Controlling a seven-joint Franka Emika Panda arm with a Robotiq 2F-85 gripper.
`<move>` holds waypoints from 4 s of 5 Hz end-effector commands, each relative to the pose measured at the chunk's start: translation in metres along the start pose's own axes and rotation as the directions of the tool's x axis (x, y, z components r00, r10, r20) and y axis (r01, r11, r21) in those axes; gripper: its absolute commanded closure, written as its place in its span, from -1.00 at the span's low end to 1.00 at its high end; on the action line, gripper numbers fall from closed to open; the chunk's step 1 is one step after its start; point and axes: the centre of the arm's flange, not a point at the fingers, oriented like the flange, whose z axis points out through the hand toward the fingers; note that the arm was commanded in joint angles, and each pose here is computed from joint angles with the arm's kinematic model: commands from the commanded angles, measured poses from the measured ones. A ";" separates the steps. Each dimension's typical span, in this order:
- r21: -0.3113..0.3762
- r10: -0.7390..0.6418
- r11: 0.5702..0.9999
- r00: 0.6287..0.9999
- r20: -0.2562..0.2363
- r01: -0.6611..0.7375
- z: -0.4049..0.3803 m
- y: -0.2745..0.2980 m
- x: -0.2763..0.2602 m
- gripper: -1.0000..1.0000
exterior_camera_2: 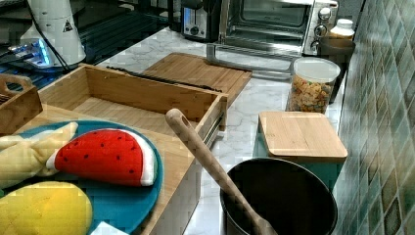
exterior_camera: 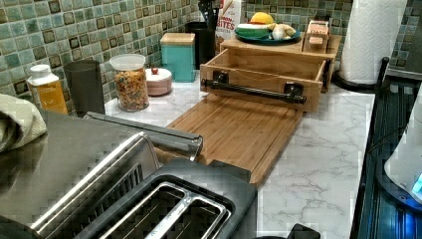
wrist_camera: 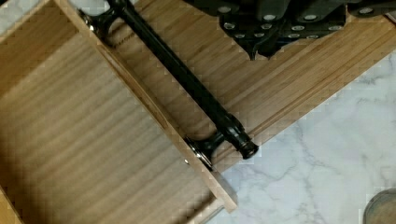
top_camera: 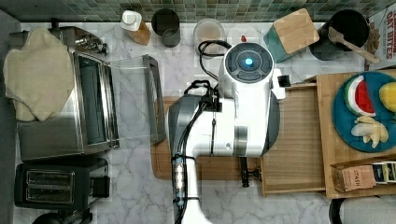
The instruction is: Close the drawer.
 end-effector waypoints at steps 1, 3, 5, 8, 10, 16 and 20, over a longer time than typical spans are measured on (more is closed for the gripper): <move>0.049 -0.402 0.913 0.914 -0.048 0.404 0.007 -0.006 -0.041 1.00; 0.033 -0.475 0.876 0.874 -0.104 0.481 0.045 0.002 -0.067 1.00; 0.020 -0.491 0.868 0.865 -0.100 0.495 0.105 -0.001 -0.080 1.00; 0.007 -0.532 0.846 0.844 -0.074 0.533 0.176 0.013 -0.080 1.00; -0.016 -0.550 0.834 0.826 -0.122 0.552 0.178 0.032 -0.082 1.00; -0.024 -0.535 0.838 0.812 -0.232 0.545 0.177 0.153 0.029 1.00; -0.211 -0.532 0.844 0.821 -0.206 0.494 0.127 0.330 0.135 1.00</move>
